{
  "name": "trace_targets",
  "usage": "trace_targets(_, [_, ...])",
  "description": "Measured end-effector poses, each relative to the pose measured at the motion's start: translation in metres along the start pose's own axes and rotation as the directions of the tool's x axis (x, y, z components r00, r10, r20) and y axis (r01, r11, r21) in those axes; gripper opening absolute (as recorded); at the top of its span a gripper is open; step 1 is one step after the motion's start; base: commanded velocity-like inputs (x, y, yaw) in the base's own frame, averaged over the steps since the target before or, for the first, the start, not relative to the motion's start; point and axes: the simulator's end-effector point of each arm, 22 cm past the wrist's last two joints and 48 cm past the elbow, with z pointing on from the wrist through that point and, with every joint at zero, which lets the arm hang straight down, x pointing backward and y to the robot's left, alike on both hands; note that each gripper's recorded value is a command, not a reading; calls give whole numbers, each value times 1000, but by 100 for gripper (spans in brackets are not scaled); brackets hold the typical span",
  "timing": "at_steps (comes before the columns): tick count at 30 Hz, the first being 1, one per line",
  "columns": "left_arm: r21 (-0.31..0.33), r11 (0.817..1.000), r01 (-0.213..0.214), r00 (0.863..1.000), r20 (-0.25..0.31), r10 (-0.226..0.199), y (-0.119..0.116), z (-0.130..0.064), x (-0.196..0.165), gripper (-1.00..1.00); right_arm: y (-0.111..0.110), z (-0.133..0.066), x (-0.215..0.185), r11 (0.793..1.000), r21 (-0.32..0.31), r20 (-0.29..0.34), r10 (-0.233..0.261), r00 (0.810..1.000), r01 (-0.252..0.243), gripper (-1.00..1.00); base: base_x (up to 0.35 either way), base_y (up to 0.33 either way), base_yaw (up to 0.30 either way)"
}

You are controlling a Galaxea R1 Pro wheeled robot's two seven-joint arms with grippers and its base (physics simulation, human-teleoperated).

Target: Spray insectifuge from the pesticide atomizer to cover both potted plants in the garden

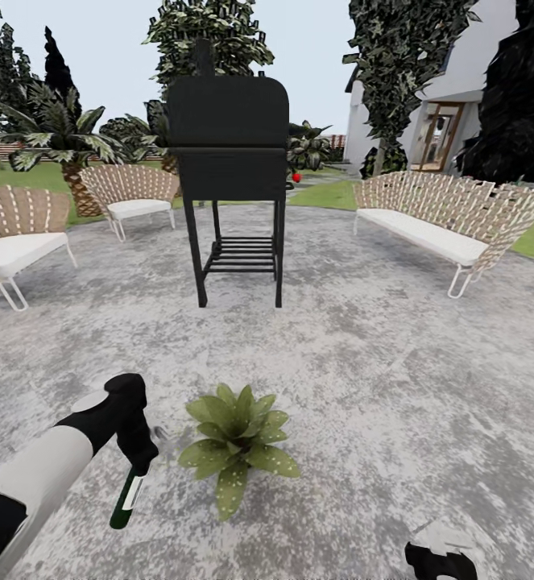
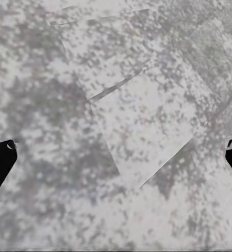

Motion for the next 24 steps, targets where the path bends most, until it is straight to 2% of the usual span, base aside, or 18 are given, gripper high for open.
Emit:
trace_targets(4, [2,1000,5,1000,-3,-5,-1,2,1,-100,0,0,0,1000,3,0,5,1000,-5,100,127,323,-26])
trace_targets(8, [10,1000,7,1000,-7,-7,-5,7,3,-100,-1,0,0,1000,4,0,6,1000,-6,100,206,266,-215])
trace_targets(15, [8,1000,1,1000,-4,-1,-3,5,3,-100,-1,0,0,1000,5,-1,6,1000,-6,100,40,34,-257])
trace_targets(17, [4,1000,3,1000,9,-3,1,-3,-2,-100,-1,0,0,1000,5,-1,6,1000,-6,100,1,1,-83])
trace_targets(20, [6,1000,-12,998,58,12,5,-41,-25,-100,-1,0,0,1000,6,0,6,1000,-6,100,0,0,-15])
trace_targets(24, [-9,1000,-26,997,67,27,8,-67,-36,-100,0,0,0,1000,4,0,3,1000,-3,100,0,0,-1])
